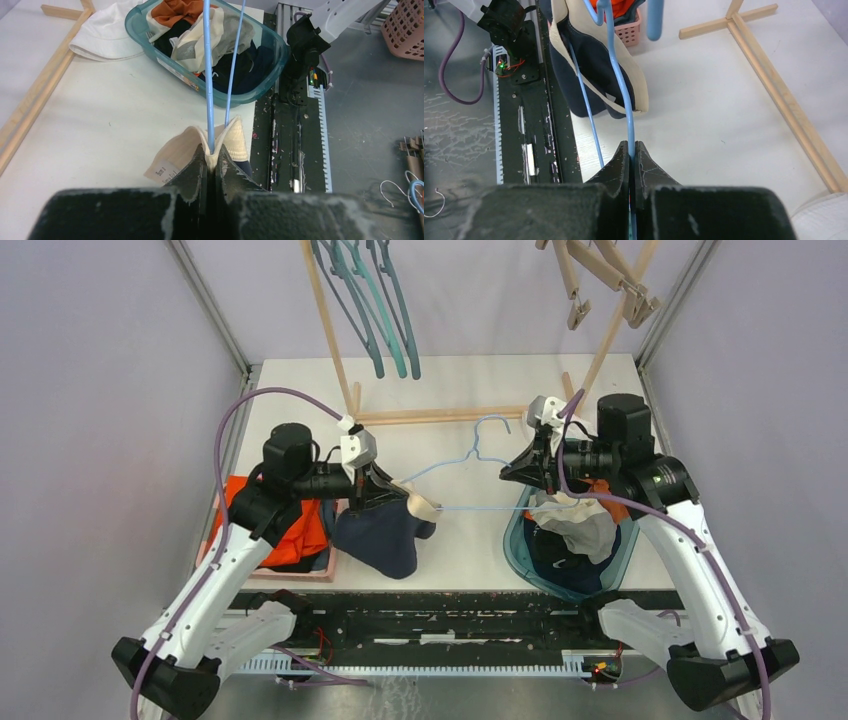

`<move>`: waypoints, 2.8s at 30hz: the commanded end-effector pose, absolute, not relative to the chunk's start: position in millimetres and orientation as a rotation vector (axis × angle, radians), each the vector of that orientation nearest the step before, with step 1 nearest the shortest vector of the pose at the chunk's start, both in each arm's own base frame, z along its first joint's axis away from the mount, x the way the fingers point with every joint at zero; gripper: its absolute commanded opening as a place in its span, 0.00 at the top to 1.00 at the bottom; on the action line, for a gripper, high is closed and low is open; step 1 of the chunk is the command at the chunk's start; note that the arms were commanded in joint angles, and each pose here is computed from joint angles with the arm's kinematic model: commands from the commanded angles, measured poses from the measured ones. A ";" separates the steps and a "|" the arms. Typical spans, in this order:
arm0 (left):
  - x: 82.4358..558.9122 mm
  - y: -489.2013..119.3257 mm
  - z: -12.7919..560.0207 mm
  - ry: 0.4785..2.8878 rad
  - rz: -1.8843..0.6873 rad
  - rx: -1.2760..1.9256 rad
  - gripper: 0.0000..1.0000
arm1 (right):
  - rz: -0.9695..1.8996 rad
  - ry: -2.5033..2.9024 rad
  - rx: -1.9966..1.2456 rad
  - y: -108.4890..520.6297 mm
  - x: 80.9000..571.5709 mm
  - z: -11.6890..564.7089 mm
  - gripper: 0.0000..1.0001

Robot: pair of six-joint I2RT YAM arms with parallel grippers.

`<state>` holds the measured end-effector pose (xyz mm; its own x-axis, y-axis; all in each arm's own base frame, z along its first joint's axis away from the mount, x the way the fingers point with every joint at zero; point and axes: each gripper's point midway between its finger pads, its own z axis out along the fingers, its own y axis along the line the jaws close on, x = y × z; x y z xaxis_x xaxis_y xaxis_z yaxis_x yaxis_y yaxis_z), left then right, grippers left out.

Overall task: Remove the underwear clipped to the hanger
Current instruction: Remove the underwear from the hanger.

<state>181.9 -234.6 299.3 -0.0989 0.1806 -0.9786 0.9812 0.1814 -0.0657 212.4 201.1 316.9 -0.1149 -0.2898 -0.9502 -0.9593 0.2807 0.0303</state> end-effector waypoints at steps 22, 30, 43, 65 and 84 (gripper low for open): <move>166.7 -215.5 283.9 1.408 -0.878 1.272 0.89 | 0.579 1.660 -1.024 147.3 233.2 330.0 0.99; 166.2 -211.9 277.6 1.423 -0.852 1.280 0.86 | 0.563 1.666 -1.023 142.8 232.9 330.9 0.99; 166.1 -208.4 277.1 1.431 -0.823 1.282 0.87 | 0.515 1.692 -1.040 135.0 235.1 326.8 0.99; 180.9 -164.7 269.4 1.549 -0.459 1.382 0.97 | 0.270 1.708 -1.038 102.5 246.1 338.3 0.99; 182.1 -136.4 237.2 1.609 -0.274 1.528 0.97 | 0.233 1.700 -0.966 88.7 263.2 364.6 0.99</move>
